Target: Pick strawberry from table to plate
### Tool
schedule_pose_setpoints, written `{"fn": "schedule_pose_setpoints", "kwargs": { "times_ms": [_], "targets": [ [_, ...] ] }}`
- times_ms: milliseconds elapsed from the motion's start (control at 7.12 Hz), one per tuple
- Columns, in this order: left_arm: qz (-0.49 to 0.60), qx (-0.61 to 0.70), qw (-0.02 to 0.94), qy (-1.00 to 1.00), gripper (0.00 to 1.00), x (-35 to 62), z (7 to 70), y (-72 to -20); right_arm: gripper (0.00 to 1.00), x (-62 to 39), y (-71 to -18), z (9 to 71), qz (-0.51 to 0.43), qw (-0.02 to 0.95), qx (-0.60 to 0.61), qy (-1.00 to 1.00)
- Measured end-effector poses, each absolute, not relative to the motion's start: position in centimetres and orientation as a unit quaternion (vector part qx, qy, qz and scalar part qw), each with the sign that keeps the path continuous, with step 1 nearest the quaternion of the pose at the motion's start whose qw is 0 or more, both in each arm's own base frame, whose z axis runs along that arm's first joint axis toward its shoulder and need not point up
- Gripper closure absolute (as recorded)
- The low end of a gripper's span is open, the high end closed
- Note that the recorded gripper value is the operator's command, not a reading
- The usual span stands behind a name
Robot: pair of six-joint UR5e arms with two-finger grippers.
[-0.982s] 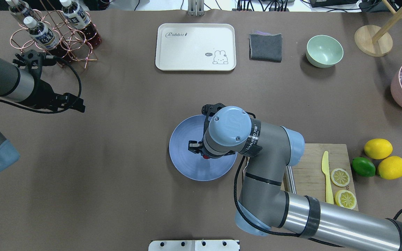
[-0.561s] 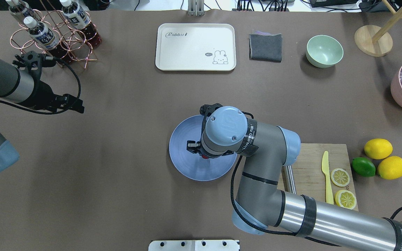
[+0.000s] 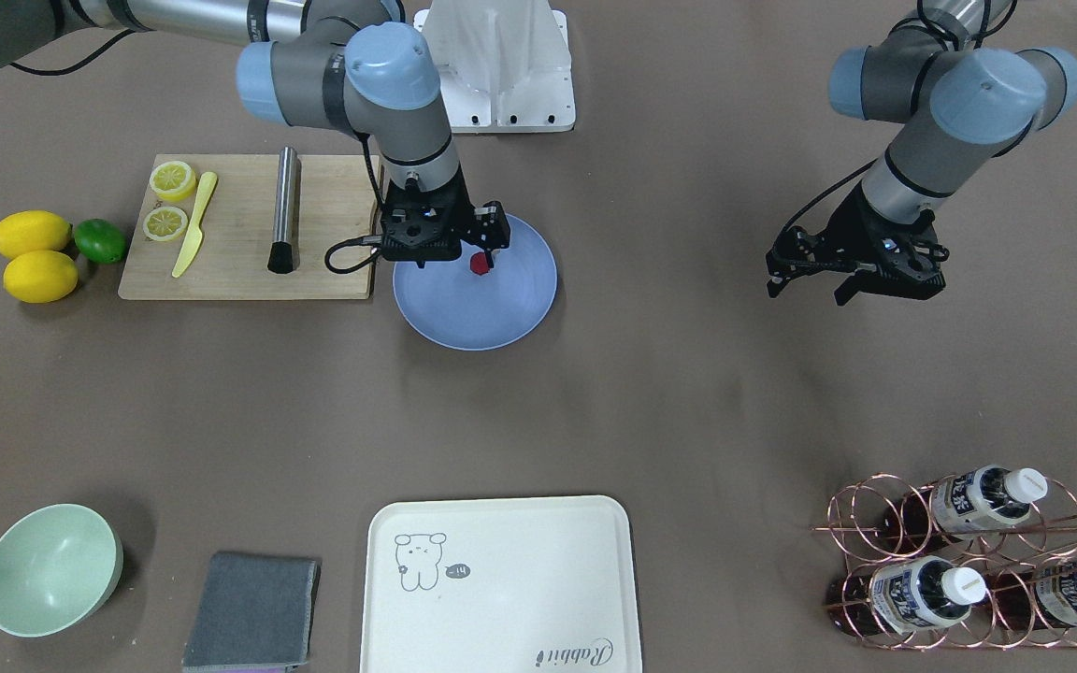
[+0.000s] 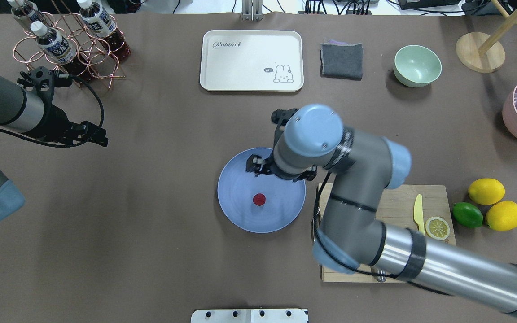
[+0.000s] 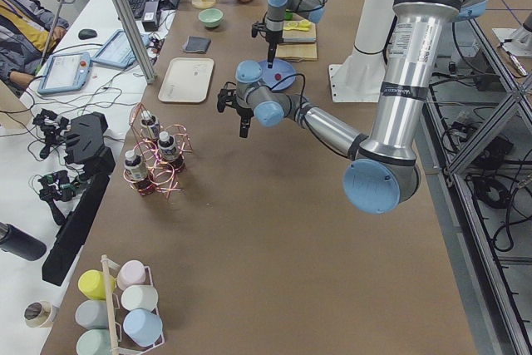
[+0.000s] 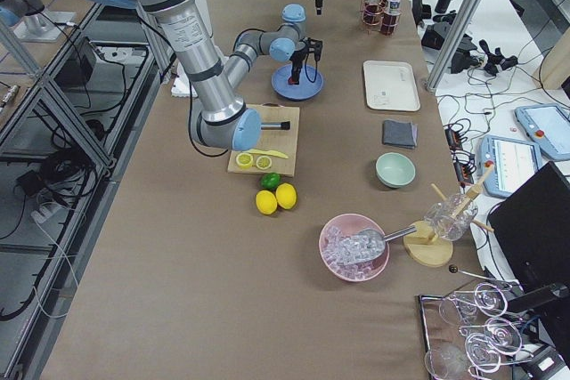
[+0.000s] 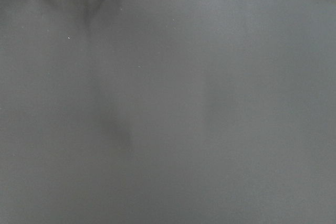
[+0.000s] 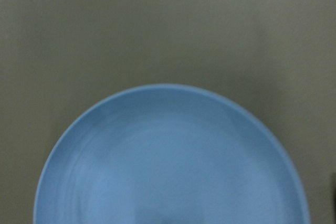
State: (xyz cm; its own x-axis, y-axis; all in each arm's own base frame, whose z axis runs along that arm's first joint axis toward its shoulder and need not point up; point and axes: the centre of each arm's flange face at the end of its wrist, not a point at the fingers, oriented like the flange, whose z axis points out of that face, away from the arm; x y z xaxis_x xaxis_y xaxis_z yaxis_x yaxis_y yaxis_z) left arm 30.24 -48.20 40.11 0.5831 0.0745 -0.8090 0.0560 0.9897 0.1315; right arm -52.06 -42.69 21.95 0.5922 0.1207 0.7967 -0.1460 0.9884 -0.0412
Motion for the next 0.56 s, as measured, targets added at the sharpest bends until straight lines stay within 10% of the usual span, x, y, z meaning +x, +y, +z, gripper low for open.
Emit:
{"fn": "schedule_pose_setpoints", "kwargs": {
  "times_ms": [561],
  "targets": [
    [0.006, 0.081, 0.884, 0.461, 0.03, 16.8, 42.7, -50.0, 0.00, -16.9, -54.3, 42.6, -0.068, 0.901, 0.070, -0.423]
  ]
}}
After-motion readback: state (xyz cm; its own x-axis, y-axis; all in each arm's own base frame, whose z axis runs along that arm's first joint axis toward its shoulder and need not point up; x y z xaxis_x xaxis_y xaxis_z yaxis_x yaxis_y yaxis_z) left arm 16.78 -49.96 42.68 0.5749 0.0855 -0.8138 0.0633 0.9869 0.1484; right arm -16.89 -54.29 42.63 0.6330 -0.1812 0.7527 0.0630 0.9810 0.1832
